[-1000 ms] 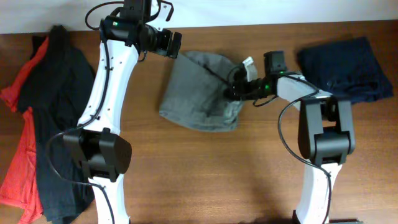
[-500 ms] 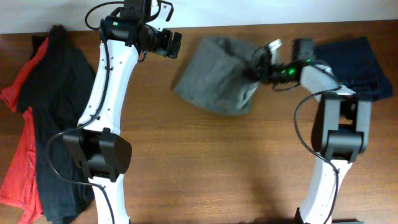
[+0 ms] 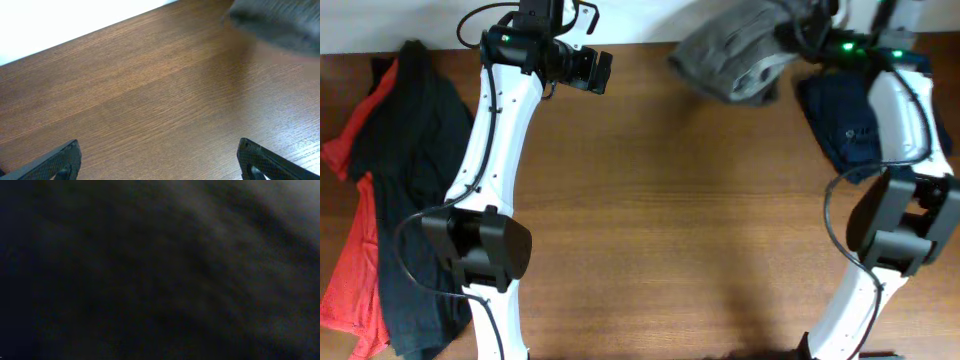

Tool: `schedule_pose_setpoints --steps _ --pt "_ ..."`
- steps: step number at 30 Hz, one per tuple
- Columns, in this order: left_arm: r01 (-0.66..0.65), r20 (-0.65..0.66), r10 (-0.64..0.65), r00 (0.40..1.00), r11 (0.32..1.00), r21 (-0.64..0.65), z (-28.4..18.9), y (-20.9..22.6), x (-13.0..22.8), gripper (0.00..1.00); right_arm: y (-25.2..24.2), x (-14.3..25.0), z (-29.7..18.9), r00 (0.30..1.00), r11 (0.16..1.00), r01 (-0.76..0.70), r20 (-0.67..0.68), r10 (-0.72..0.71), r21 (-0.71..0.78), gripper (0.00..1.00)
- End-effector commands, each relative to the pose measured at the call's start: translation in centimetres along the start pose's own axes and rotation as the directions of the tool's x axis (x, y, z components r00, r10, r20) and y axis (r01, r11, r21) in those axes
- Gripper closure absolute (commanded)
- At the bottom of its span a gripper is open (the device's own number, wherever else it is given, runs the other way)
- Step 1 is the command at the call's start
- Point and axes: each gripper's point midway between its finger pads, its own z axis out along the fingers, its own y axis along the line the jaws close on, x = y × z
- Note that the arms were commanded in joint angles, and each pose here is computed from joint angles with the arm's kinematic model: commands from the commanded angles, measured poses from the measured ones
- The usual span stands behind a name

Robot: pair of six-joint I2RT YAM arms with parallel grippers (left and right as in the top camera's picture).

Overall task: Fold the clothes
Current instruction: 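Carry the shorts right and place them on the navy jeans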

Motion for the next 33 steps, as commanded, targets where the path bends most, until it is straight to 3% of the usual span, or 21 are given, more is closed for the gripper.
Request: schedule_pose_setpoints --steps 1,8,13,24,33 --pt "0.009 0.013 -0.009 1.0 1.0 -0.012 -0.3 0.3 -0.4 0.01 1.7 -4.5 -5.0 0.992 0.999 0.031 0.121 -0.035 0.035 0.96" --pt "0.01 0.011 -0.009 1.0 0.999 -0.033 -0.3 0.7 -0.4 0.01 -4.3 -5.0 -11.7 0.977 0.977 -0.124 0.196 0.089 0.175 0.96" --pt "0.01 0.01 -0.009 1.0 0.999 -0.045 -0.3 0.9 -0.4 0.01 -9.1 -3.7 -15.9 0.95 0.904 -0.266 0.249 0.188 0.334 0.96" --pt "0.01 0.013 -0.009 1.0 0.999 -0.045 -0.3 0.9 -0.5 0.01 -10.8 -6.5 -20.0 0.938 0.899 -0.195 0.343 0.054 0.392 0.96" --pt "0.009 0.016 -0.009 1.0 0.999 -0.046 -0.3 0.9 -0.5 0.01 -14.0 -1.1 -20.7 0.917 0.755 -0.388 0.301 0.261 0.528 0.96"
